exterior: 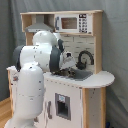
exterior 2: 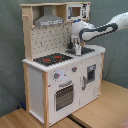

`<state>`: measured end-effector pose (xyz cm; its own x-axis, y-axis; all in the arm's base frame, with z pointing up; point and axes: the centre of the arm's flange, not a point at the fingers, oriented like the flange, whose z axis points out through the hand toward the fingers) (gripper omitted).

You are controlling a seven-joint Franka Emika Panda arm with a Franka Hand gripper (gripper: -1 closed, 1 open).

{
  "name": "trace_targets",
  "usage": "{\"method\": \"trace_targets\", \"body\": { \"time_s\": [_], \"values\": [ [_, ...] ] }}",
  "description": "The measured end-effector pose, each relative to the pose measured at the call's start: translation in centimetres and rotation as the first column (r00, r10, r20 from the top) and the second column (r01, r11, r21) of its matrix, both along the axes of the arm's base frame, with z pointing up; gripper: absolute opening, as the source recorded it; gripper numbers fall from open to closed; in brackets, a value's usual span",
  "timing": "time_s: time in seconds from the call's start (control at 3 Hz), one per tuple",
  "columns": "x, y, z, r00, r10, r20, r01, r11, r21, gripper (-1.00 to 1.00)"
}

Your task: Play with the kitchen

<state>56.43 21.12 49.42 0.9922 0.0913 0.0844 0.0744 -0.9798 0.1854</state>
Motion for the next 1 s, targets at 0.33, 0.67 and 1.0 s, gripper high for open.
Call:
{"method": "trace_targets", "body": {
  "time_s": [0.33,0.67,1.0],
  "values": [
    [-1.6,3.6,4.7,0.993,0.104,0.056,-0.104,0.995,0.003,1.0],
    [-3.8,6.7,7.9,0.9856,0.15,0.078,-0.15,0.989,-0.001,1.0],
    [-5.7,7.2,11.5,0.9739,0.204,0.1,-0.2,0.979,-0.049,1.0]
  ]
}}
